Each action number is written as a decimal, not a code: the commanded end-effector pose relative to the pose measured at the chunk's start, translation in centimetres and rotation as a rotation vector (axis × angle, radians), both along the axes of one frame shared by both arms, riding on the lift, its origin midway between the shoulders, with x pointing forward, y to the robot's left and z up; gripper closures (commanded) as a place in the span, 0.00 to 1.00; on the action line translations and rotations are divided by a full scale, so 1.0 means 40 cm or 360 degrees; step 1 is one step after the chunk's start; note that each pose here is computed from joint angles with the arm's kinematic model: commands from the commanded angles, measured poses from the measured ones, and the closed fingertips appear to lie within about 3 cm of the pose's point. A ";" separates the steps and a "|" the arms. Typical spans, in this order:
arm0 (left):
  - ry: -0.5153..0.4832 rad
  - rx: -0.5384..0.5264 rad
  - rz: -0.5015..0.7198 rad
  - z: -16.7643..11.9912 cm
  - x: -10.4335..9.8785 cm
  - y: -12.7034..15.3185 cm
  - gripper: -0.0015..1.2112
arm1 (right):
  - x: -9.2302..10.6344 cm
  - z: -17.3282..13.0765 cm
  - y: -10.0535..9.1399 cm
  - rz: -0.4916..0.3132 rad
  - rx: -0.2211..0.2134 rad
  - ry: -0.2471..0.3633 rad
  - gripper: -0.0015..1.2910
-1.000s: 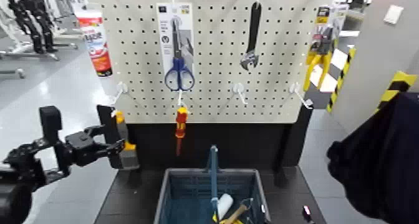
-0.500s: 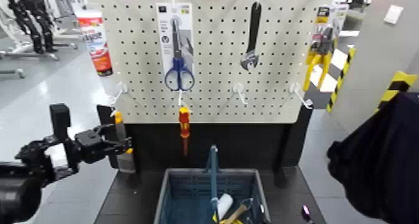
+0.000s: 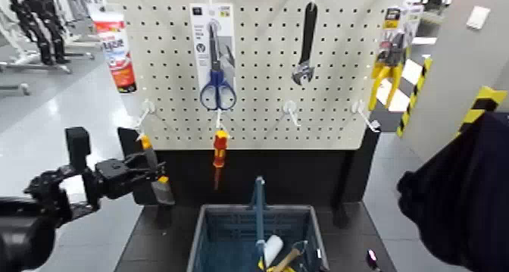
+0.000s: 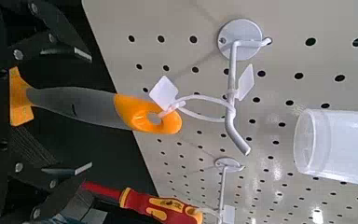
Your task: Put the yellow paint brush into the crate.
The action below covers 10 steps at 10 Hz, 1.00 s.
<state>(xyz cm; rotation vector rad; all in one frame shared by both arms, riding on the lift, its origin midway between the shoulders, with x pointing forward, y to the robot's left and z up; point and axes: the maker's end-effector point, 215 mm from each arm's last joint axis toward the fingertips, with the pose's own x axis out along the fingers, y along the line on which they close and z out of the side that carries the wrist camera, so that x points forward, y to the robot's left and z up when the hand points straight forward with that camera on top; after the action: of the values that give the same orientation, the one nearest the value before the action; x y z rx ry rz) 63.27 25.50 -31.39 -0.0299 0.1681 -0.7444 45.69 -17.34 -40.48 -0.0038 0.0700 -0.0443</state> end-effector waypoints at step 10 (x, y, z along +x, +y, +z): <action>-0.0084 0.0072 0.0038 0.034 0.000 -0.013 0.99 | -0.001 -0.006 -0.002 0.0000 -0.0002 0.0007 0.11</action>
<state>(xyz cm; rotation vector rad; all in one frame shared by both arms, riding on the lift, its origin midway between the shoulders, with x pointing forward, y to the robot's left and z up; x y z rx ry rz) 63.32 25.03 -30.38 0.0273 0.1452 -0.7178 45.64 -17.40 -40.72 -0.0044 0.0741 -0.0443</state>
